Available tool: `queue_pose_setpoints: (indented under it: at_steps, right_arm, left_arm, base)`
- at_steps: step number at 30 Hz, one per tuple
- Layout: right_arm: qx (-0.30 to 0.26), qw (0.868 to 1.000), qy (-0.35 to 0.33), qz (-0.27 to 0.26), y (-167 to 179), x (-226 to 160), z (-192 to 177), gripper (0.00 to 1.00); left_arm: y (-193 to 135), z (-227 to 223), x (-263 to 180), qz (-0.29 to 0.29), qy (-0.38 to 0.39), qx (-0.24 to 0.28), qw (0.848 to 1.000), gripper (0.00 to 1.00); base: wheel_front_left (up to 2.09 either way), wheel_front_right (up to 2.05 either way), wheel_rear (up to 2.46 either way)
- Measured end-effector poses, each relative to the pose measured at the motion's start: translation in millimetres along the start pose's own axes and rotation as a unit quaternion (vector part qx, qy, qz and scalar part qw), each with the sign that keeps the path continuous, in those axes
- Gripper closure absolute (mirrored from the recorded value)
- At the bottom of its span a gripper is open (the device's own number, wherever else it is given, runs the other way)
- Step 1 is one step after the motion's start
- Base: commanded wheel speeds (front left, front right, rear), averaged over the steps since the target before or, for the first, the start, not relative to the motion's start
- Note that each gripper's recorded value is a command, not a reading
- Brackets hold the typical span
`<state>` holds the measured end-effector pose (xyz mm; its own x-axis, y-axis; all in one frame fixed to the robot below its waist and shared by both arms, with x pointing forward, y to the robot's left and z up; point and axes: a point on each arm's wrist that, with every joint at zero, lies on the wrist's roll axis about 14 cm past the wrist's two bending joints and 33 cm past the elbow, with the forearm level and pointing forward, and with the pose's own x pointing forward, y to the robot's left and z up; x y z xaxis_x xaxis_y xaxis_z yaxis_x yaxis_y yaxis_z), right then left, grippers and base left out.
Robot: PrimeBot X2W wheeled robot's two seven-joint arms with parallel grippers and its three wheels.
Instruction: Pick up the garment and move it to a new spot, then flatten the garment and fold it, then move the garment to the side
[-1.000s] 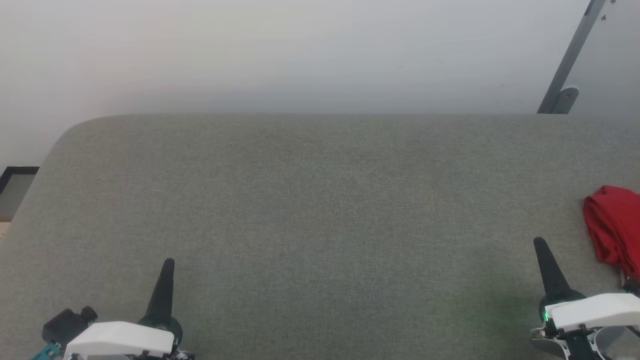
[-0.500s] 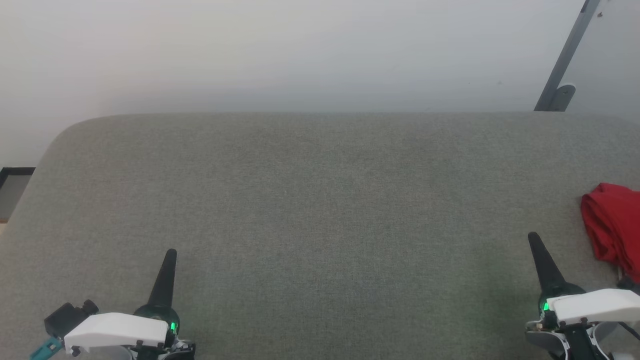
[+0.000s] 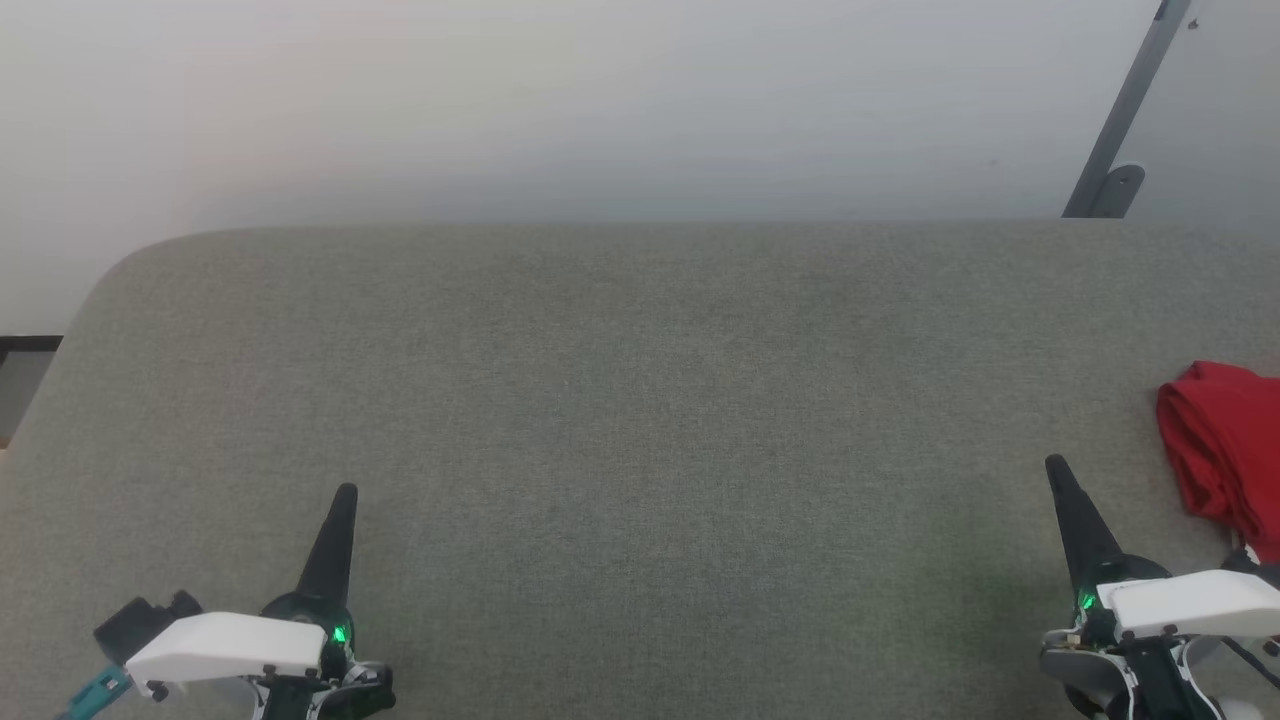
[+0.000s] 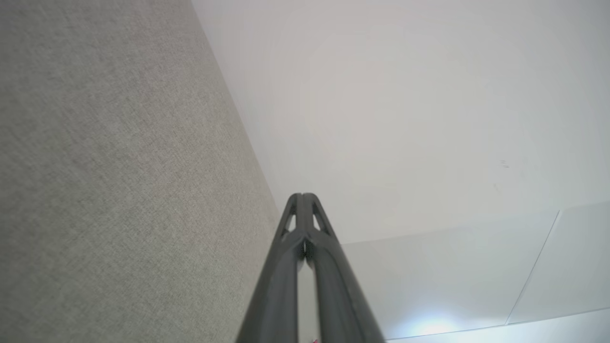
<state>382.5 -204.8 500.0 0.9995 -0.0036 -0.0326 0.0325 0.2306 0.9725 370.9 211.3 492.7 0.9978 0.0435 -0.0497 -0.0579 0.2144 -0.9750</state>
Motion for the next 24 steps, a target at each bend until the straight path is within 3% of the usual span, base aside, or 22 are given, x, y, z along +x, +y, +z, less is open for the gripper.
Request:
queue_pose_setpoints:
  at_steps: [24]
  right_arm:
    - [0.089, 0.996, 0.000, 0.008, 4, 4, -2, 1.00]
  left_arm:
    - [-10, -7, 12, -0.015, 0.015, -0.084, 0.996, 1.00]
  base:
    - [0.00, 0.00, 0.00]
